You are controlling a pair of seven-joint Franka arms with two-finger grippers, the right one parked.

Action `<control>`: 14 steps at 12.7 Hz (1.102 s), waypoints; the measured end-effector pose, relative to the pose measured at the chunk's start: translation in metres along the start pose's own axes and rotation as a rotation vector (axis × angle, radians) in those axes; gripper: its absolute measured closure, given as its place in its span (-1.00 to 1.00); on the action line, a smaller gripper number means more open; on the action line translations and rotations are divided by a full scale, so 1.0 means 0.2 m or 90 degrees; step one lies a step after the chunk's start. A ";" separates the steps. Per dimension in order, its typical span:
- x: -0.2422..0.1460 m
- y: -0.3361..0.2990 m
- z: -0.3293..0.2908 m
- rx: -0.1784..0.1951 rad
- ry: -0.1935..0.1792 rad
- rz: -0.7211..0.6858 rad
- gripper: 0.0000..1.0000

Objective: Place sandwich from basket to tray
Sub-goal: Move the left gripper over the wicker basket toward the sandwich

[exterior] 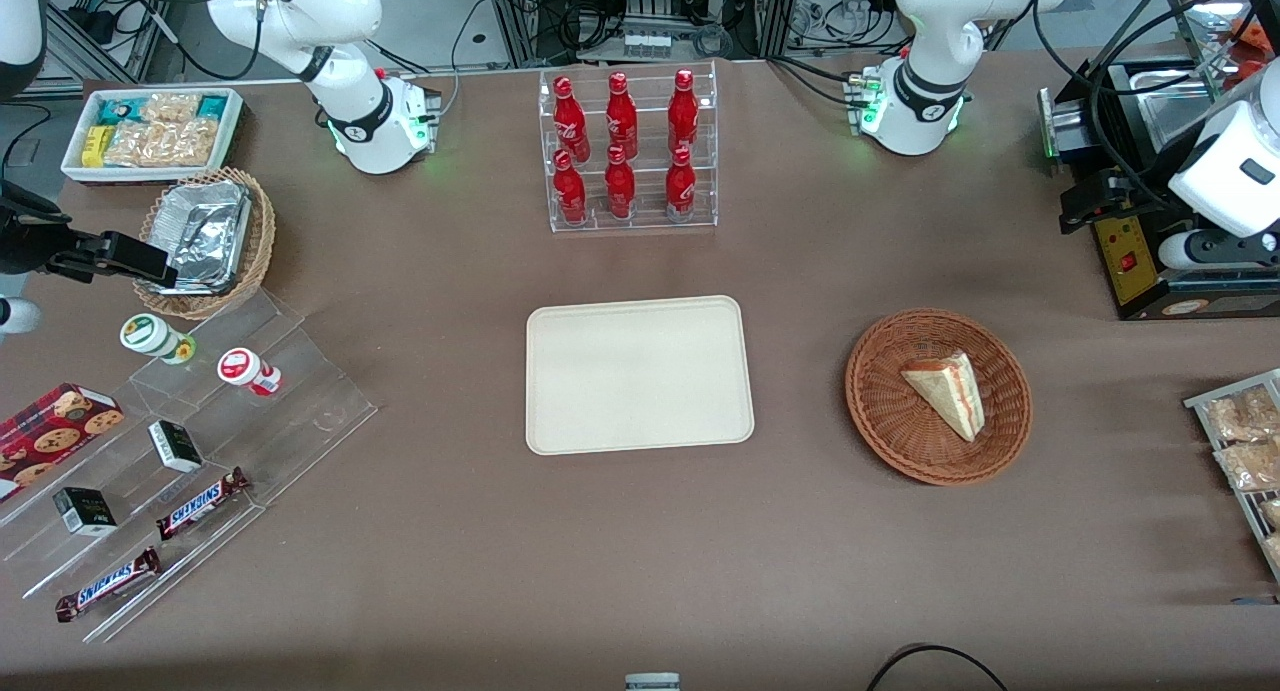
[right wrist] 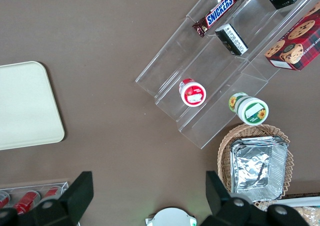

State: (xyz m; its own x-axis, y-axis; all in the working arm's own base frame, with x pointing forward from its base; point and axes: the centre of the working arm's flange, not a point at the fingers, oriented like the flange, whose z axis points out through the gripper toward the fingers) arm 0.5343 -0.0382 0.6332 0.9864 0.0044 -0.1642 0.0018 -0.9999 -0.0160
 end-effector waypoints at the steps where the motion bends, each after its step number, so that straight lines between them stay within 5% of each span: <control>1: 0.00 0.00 0.00 0.000 0.000 0.001 -1.00; 9: 0.10 0.02 0.27 0.001 -0.001 0.003 -1.00; 14: 0.22 0.03 0.66 -0.002 0.033 0.004 -1.00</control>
State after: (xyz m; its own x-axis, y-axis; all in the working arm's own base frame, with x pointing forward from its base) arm 0.5558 -0.0428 0.4962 0.9937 -0.0033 -0.1122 -0.0047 -0.9999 -0.0122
